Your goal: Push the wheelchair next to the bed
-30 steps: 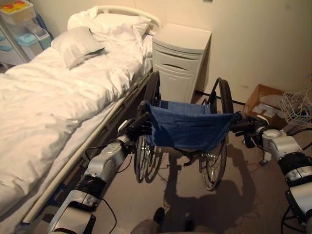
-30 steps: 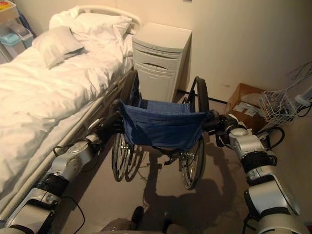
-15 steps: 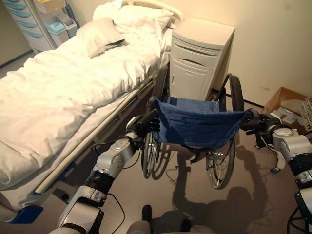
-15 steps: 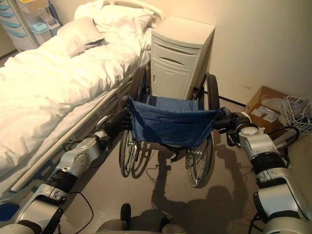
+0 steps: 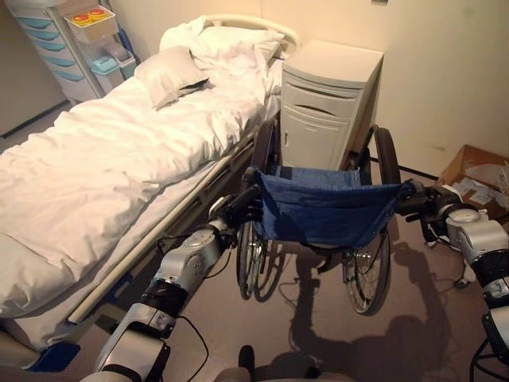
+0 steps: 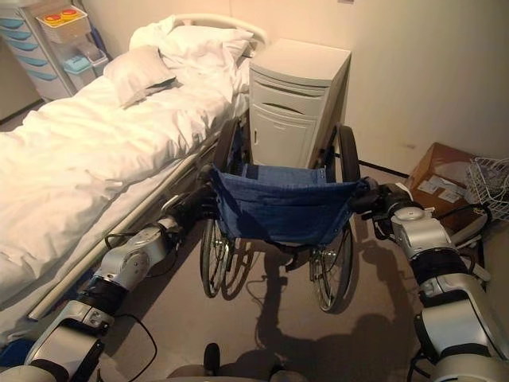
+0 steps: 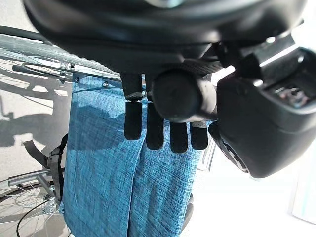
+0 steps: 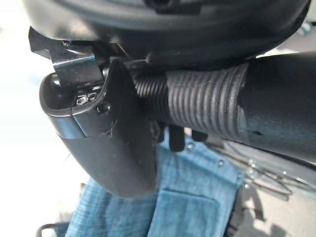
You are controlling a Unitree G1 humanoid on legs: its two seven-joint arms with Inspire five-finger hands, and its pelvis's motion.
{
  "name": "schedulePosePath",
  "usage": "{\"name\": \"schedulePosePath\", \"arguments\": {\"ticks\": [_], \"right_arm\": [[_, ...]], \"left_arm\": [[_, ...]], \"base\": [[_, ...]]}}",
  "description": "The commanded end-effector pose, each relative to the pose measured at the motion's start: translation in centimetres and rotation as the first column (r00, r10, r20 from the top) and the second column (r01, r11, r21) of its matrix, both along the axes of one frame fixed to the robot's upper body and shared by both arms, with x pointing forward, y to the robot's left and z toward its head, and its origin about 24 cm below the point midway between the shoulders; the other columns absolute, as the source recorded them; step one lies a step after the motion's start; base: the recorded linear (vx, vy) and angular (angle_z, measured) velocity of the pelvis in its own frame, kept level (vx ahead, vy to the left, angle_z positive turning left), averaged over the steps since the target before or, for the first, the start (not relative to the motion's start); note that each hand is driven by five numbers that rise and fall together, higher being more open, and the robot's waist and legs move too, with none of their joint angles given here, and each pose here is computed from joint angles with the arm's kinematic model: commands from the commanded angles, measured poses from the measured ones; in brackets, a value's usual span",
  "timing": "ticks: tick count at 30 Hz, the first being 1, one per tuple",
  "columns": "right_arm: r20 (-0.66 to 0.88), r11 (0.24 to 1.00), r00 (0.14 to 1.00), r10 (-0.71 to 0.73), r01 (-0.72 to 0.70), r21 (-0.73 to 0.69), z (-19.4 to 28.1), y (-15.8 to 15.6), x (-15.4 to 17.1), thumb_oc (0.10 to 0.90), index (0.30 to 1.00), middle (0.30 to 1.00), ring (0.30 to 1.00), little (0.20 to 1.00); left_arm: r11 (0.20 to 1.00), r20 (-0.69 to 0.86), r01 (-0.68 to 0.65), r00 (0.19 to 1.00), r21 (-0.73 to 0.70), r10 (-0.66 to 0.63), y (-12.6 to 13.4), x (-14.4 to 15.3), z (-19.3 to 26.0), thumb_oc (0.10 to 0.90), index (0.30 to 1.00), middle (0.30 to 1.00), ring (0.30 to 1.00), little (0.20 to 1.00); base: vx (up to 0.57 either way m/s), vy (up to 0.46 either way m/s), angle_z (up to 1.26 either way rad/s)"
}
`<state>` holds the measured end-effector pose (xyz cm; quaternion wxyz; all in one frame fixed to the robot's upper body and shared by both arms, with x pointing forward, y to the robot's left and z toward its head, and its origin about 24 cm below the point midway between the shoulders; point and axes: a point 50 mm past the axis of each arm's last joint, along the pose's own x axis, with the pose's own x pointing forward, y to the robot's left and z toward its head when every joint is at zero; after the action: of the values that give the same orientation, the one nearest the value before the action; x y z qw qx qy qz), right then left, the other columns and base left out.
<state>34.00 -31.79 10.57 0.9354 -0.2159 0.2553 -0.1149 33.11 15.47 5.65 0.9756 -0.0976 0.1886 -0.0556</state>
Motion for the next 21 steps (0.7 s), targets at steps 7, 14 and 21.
{"name": "schedulePosePath", "arguments": {"ticks": [7,14,21], "right_arm": [[0.277,0.932,0.915,0.294,-0.339,0.132,4.7,10.0,4.9,0.800,0.900,0.900,0.900,0.900],[0.279,0.914,0.930,0.239,-0.313,0.259,3.7,9.7,4.1,0.800,0.900,0.900,0.900,0.900],[0.204,0.929,0.968,0.146,-0.205,0.307,3.0,6.0,2.3,0.800,0.900,0.900,0.900,0.900]], "left_arm": [[0.996,0.240,-0.085,0.968,0.021,0.077,1.1,2.4,5.1,0.800,0.900,0.900,0.900,0.900],[0.977,0.281,-0.201,0.944,0.072,0.174,3.8,2.5,5.6,0.800,0.900,0.900,0.900,0.900],[0.947,0.354,-0.297,0.905,0.123,0.238,7.6,2.0,7.2,0.800,0.900,0.900,0.900,0.900]], "base": [[0.02,0.020,0.00],[0.01,0.009,0.00],[0.01,0.015,-0.02]]}}
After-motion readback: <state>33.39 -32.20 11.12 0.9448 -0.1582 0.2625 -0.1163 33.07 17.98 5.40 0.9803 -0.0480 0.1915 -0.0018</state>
